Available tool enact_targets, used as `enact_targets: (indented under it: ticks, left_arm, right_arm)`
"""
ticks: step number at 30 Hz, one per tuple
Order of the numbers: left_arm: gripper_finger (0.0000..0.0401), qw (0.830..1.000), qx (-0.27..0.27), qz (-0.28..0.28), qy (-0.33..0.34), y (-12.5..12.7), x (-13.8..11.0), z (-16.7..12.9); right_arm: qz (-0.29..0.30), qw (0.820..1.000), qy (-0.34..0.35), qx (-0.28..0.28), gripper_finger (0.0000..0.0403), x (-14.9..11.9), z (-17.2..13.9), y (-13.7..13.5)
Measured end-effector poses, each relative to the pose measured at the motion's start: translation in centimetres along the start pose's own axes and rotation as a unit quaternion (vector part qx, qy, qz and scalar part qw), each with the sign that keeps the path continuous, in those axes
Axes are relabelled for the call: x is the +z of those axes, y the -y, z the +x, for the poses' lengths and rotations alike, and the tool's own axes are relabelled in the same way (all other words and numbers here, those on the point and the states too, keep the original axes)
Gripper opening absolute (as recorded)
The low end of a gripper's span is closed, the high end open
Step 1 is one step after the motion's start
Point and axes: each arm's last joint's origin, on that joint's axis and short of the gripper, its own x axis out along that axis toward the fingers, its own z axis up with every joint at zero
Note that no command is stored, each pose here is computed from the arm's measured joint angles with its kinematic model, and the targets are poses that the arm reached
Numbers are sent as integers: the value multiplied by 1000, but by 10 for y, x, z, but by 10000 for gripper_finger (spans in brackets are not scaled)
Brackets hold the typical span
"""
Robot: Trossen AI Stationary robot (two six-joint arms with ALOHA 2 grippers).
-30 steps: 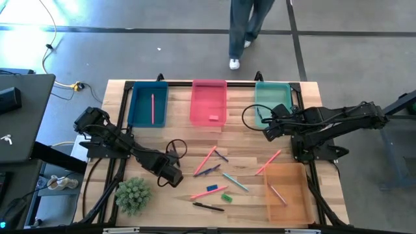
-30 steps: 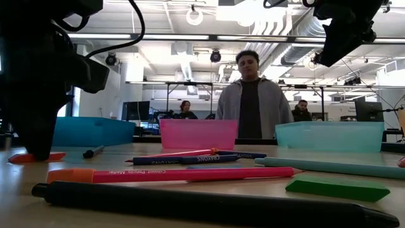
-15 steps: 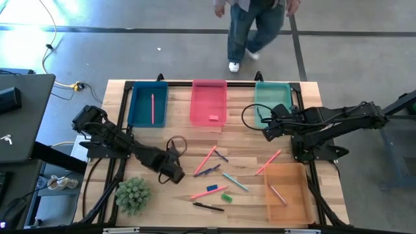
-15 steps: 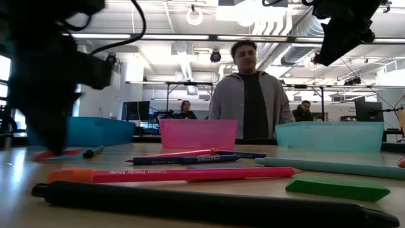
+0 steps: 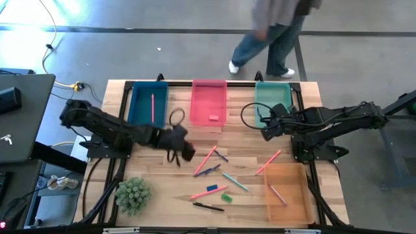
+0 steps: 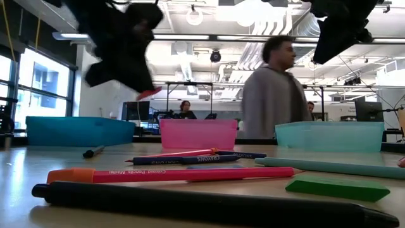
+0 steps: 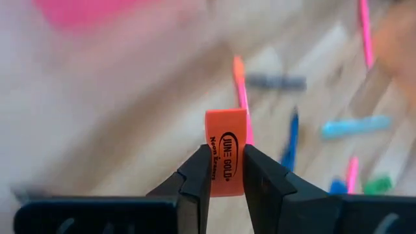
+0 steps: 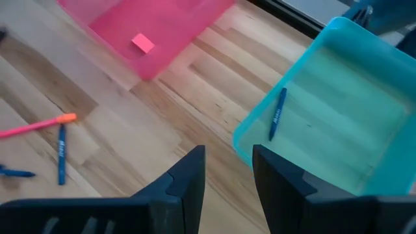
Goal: Sort crayons/erasers/pens/pencils in bins
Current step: Put the orange eraser into the pink bin
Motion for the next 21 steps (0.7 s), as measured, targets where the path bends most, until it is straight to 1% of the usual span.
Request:
enact_targets:
  ticks: [3, 6, 10, 16, 21]
  left_arm:
    - [62, 999, -13, 15, 43, -7, 24, -2]
    - [62, 996, -24, 37, 73, -15, 44, 0]
    - [62, 992, -39, 59, 103, -29, 71, 4]
    - [62, 985, -33, 93, 139, -53, 100, 11]
    - [62, 983, -31, 91, 155, -73, 119, 20]
  right_arm:
    - [7, 1000, 9, 8, 119, 2, 0, -2]
    - [13, 1000, 19, 10, 119, 3, 0, -3]
    - [53, 998, 38, -2, 119, 4, 0, -2]
    - [107, 991, 75, -25, 119, 6, 0, -1]
    - [134, 985, 101, -44, 119, 9, 1, 2]
